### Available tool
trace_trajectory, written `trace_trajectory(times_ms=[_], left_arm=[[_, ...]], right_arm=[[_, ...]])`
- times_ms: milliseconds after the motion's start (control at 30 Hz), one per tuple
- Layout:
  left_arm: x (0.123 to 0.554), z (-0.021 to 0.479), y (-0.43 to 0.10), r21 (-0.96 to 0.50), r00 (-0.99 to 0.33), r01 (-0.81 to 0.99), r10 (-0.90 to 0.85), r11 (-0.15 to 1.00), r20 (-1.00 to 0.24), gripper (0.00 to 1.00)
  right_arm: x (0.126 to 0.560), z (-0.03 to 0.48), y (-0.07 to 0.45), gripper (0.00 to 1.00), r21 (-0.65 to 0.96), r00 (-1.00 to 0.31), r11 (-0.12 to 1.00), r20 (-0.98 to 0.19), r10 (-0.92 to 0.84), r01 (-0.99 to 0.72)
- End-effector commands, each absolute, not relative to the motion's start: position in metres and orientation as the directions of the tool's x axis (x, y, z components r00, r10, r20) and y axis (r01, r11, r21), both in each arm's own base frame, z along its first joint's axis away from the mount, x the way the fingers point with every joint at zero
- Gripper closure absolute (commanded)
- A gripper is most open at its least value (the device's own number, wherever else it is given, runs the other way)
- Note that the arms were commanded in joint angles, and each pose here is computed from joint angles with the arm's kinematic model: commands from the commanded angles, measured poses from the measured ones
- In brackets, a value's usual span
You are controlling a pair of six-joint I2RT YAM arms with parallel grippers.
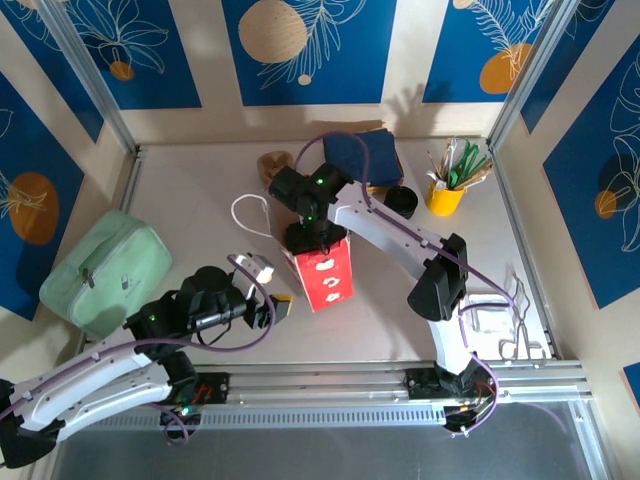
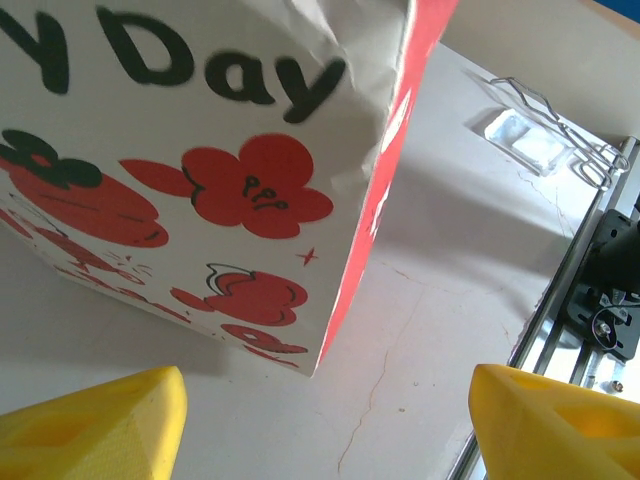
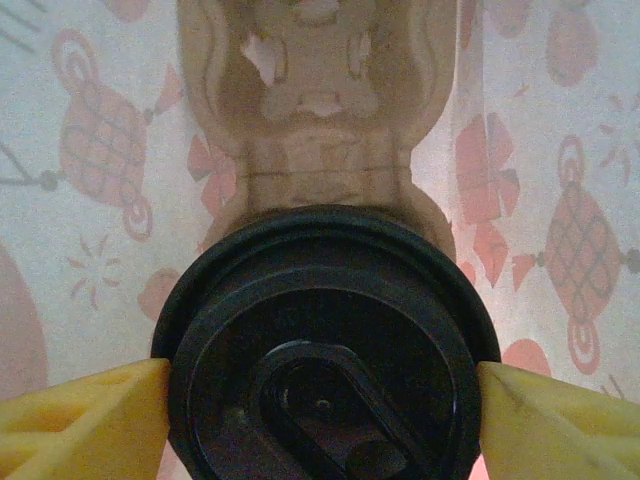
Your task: Pack the takeout coffee
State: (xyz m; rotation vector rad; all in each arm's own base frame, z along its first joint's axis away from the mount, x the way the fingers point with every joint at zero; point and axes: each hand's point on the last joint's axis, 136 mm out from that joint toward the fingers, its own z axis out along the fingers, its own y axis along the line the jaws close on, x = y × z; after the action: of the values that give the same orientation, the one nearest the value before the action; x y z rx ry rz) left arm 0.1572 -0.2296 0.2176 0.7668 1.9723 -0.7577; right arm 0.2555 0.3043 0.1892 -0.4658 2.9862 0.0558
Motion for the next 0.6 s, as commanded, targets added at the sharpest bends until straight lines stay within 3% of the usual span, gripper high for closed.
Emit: trace_trajectory(times_ms=[0,567], left_arm=[[0.155,0.233,-0.229,-0.213,-0.415,0.757,0.203,0.617,-0.887,0.26],[0.154,0.233,-0.226,-0.217,-0.419,0.75,0.195,0.624,-0.887,0.26]], right_arm=[[0.248,0.189,0.308,0.21,0.046,-0.943,0.946,-0.102,-0.315,-0.321],[0.249,0.194,0.314,0.19,0.068,-0.935,0.937,-0.124,-0.333,-0.342]])
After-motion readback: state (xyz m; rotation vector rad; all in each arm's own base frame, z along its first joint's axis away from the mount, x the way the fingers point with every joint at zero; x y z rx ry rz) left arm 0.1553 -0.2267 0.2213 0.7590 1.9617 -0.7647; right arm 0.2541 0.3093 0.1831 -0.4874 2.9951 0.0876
